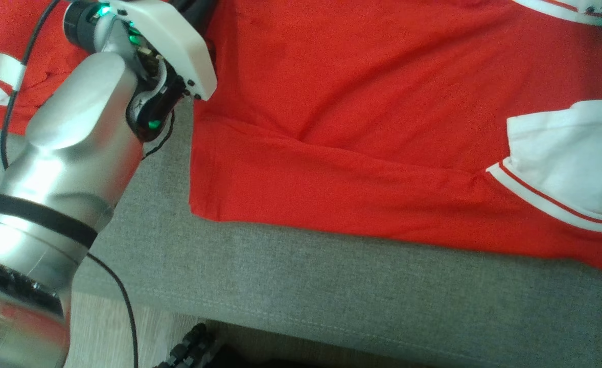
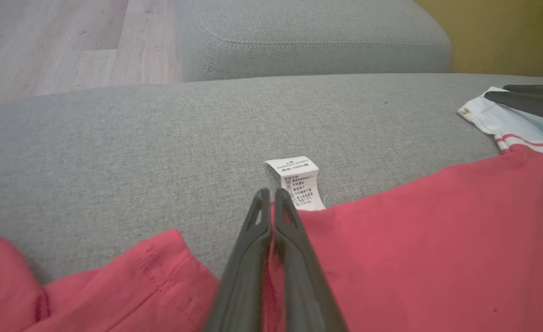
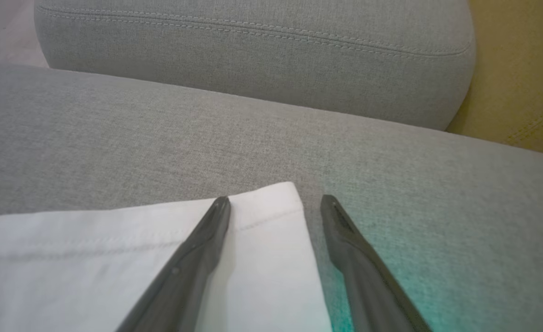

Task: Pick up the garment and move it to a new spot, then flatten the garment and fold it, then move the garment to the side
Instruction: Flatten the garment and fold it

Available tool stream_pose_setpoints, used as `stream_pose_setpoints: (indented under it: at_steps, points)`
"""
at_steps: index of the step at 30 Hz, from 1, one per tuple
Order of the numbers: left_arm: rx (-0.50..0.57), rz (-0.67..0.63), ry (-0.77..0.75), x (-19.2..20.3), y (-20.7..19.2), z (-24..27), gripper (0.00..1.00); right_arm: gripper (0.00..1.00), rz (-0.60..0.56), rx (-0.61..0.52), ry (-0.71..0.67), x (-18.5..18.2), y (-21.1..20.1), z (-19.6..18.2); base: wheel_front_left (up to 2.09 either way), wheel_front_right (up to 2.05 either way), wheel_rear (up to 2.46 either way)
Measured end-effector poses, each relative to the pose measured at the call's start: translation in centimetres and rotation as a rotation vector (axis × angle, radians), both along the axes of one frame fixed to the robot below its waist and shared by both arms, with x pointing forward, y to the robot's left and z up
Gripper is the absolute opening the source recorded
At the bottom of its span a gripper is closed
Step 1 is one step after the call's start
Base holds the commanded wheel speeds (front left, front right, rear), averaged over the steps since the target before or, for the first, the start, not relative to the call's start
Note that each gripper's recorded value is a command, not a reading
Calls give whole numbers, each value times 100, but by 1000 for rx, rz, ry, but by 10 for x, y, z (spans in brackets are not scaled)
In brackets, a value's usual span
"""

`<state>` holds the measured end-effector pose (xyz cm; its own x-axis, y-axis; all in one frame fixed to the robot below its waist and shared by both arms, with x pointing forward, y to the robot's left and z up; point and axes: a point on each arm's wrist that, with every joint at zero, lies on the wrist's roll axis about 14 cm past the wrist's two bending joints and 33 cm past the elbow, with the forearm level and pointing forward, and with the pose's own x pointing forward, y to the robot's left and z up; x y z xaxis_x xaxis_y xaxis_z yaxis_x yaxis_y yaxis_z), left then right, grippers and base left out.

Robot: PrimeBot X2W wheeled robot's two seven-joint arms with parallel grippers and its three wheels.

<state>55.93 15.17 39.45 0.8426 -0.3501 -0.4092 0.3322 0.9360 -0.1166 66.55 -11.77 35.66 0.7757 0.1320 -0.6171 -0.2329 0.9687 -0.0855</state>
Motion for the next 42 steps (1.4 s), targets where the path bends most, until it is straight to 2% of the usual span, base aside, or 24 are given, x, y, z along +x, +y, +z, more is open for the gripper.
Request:
stream_pose_setpoints:
  at_steps: [1,2,7,15,24,29,35,38,42]
  points:
    - [-3,0,2,-1,0,-1,0,41,0,-10,7,1,0,0,0,0,0]
    - [-5,1,6,-1,0,-2,0,0,0,-14,9,1,0,0,0,0,0]
    - [-20,13,-6,2,0,0,0,0,-17,2,-21,3,-1,6,0,0,0]
    - [-33,28,-70,13,-1,11,0,0,-86,31,-263,19,-29,58,0,0,0]
    - [-46,17,-162,33,-14,34,0,0,-133,51,-392,10,-51,92,0,0,0]
    - [-58,41,-203,37,-15,48,0,0,-158,120,-472,0,-57,114,0,0,0]
    - [-72,63,-188,9,-16,40,0,0,-154,184,-533,-24,-53,139,0,0,0]
    - [-76,72,-166,-6,-16,33,0,0,-166,210,-522,-38,-54,137,0,0,0]
    - [-88,83,-156,-27,-19,30,0,0,-217,297,-513,-71,-58,129,0,0,0]
